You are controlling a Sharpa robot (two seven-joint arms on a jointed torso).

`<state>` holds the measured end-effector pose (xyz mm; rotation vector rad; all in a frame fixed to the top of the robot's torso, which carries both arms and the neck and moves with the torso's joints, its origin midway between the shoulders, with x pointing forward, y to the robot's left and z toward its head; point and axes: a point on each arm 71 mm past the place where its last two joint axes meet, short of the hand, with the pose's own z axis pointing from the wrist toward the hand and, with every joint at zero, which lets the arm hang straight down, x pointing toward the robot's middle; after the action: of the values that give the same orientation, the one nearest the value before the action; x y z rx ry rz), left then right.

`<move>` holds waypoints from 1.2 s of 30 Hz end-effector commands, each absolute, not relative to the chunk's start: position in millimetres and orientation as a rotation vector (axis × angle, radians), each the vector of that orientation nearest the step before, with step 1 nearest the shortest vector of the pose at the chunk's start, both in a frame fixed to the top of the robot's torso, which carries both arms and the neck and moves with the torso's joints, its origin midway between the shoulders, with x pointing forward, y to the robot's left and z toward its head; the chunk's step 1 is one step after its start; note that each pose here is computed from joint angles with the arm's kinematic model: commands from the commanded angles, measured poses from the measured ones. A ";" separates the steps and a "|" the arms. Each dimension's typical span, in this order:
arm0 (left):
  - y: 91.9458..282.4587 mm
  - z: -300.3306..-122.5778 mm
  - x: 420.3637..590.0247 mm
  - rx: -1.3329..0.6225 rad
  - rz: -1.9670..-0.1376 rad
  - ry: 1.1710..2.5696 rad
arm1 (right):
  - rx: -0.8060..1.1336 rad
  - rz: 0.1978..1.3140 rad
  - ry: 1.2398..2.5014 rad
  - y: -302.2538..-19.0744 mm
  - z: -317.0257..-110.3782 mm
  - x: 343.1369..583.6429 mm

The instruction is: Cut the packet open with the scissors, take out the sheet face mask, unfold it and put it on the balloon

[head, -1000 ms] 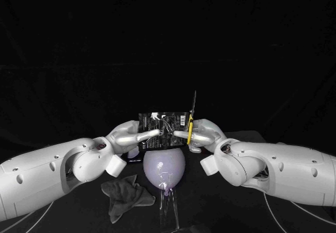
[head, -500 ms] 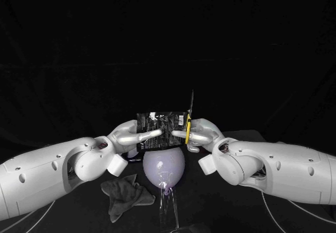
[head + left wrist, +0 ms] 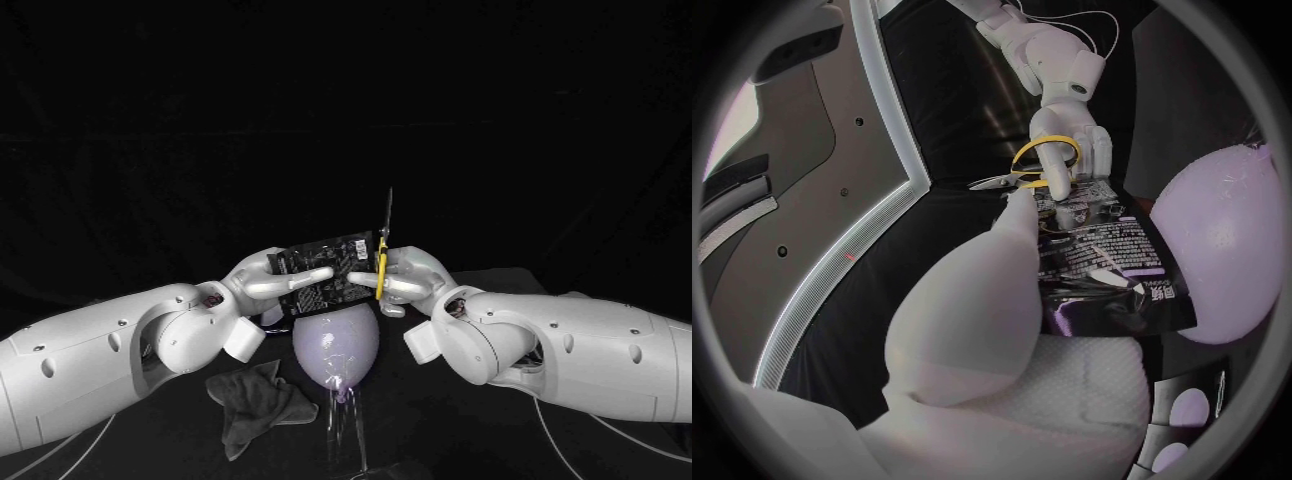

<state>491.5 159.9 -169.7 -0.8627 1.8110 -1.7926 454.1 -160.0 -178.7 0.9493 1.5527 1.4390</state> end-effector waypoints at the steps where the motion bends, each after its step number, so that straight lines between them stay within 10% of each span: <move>1: 159.7 -169.8 493.5 -0.893 -1.744 1.789 | 0.928 1.459 1.548 -157.1 -176.8 452.3; 36: 169.3 -168.2 501.4 -1.004 -1.651 1.626 | 0.984 1.493 1.535 -167.1 -179.1 453.8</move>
<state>497.8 164.5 -171.3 -0.9342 1.7153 -1.6499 454.6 -167.7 -180.4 0.9833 1.5384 1.4418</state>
